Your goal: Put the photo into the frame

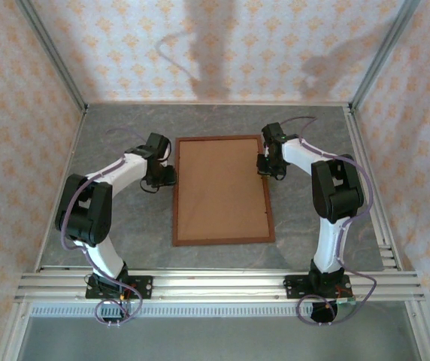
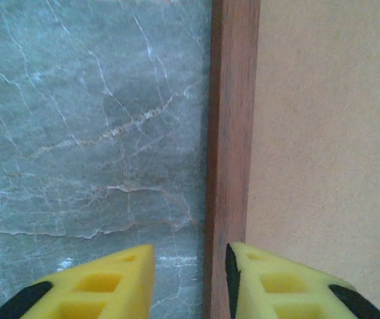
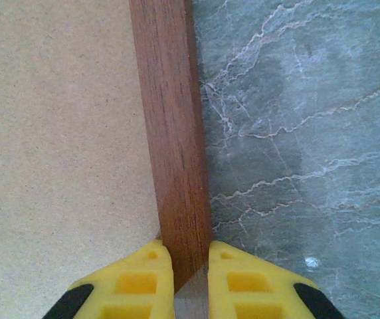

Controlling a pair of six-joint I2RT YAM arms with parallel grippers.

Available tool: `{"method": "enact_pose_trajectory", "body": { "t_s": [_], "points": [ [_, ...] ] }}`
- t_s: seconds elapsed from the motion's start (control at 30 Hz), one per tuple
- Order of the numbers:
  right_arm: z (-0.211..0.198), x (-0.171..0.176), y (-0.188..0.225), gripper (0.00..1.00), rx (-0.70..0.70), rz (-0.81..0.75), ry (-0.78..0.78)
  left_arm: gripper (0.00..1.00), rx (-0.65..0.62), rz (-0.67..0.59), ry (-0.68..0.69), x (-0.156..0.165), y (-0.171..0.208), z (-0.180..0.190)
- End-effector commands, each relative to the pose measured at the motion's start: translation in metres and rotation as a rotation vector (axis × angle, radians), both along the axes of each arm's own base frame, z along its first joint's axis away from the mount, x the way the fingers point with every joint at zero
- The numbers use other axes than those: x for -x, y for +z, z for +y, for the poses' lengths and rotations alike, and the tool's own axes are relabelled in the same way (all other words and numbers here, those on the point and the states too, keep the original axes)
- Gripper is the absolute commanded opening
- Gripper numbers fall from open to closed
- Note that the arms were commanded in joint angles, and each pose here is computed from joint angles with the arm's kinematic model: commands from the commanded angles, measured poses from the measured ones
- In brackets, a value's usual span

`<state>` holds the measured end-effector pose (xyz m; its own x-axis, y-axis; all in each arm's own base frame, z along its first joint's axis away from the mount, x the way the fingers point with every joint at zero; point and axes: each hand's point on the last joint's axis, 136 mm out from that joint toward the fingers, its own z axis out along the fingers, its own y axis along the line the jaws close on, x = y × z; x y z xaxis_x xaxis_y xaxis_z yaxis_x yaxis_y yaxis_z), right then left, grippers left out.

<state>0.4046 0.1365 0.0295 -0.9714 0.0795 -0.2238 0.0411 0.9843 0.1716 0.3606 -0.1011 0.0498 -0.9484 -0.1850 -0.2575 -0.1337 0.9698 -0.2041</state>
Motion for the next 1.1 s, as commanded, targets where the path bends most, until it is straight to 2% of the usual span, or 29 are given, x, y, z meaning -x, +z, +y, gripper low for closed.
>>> {"method": "enact_pose_trajectory", "body": {
  "t_s": [0.0,0.57,1.07],
  "points": [
    [-0.002,0.007,-0.021,0.14,0.042,0.043,0.005,0.31,0.027,-0.007,-0.013,0.003,-0.001,-0.009],
    [-0.002,0.007,-0.022,0.14,0.044,0.046,0.006,0.25,0.039,0.057,-0.042,0.013,-0.027,-0.018],
    [0.0,0.007,-0.022,0.14,0.035,0.049,0.004,0.26,0.048,0.106,-0.084,0.022,-0.054,-0.035]
  ]
}}
